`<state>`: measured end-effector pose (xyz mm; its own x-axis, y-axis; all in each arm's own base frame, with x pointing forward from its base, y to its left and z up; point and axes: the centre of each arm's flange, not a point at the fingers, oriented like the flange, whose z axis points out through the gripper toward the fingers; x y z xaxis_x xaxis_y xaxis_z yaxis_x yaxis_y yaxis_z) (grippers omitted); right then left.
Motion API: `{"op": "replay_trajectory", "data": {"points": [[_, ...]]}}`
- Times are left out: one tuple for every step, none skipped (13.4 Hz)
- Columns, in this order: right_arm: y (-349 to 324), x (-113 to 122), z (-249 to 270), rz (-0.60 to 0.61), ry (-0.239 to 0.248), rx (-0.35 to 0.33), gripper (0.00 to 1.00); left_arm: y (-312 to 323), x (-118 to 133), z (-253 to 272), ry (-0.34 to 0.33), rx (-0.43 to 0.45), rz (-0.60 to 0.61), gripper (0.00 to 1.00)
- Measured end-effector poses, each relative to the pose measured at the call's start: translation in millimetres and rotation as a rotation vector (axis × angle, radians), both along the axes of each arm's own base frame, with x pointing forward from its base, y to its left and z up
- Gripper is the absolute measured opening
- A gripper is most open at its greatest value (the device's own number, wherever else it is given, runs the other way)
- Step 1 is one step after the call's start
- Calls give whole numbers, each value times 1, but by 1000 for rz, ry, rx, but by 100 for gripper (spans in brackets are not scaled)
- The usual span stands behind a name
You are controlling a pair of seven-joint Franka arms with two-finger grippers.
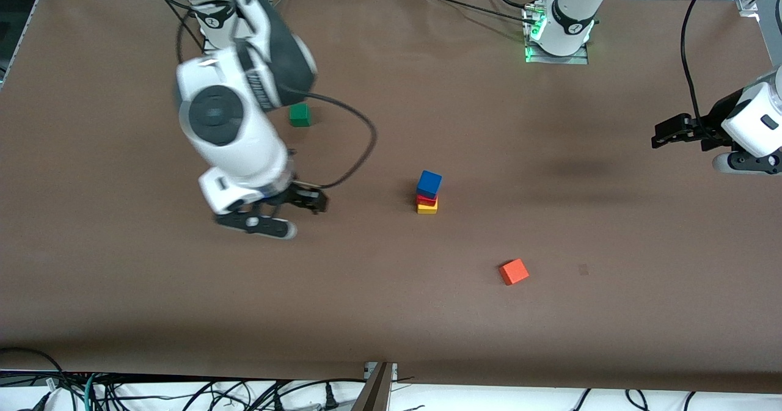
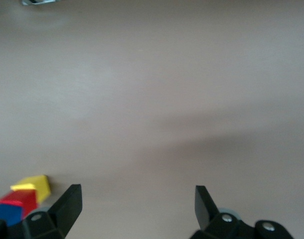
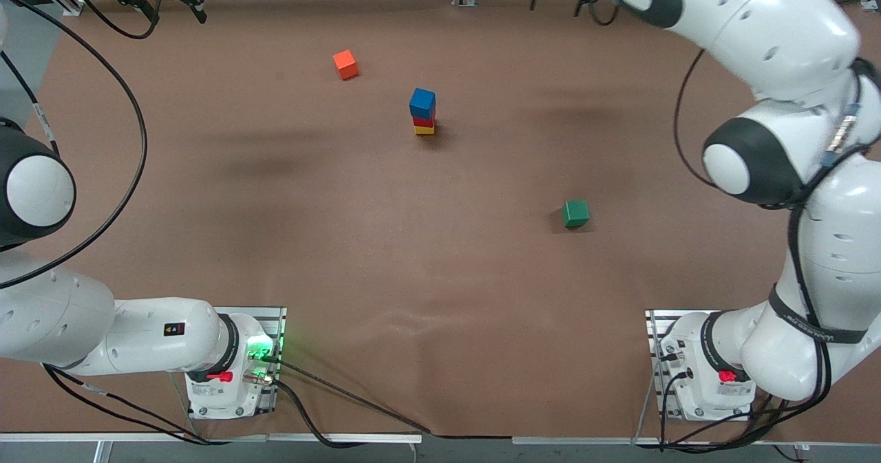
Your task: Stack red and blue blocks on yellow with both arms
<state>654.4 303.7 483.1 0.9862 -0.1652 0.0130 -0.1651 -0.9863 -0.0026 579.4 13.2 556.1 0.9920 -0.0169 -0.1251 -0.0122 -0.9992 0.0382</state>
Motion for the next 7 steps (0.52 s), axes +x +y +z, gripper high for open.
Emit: {"op": "replay_trajectory", "data": {"points": [[-26, -6, 12, 16, 13, 0, 100, 0, 0, 0, 0, 0, 0, 100], [-52, -17, 27, 32, 23, 1, 100, 0, 0, 0, 0, 0, 0, 100], [-78, -32, 41, 53, 33, 7, 100, 0, 0, 0, -1, 0, 0, 100], [-106, -48, 52, 72, 45, 19, 100, 0, 0, 0, -1, 0, 0, 100], [-135, -64, 61, 91, 56, 34, 100, 0, 0, 0, -1, 0, 0, 100], [-168, -79, 67, 110, 63, 51, 100, 0, 0, 0, -1, 0, 0, 100], [-199, -92, 72, 126, 67, 66, 100, 0, 0, 1, -2, 0, 0, 100]]}}
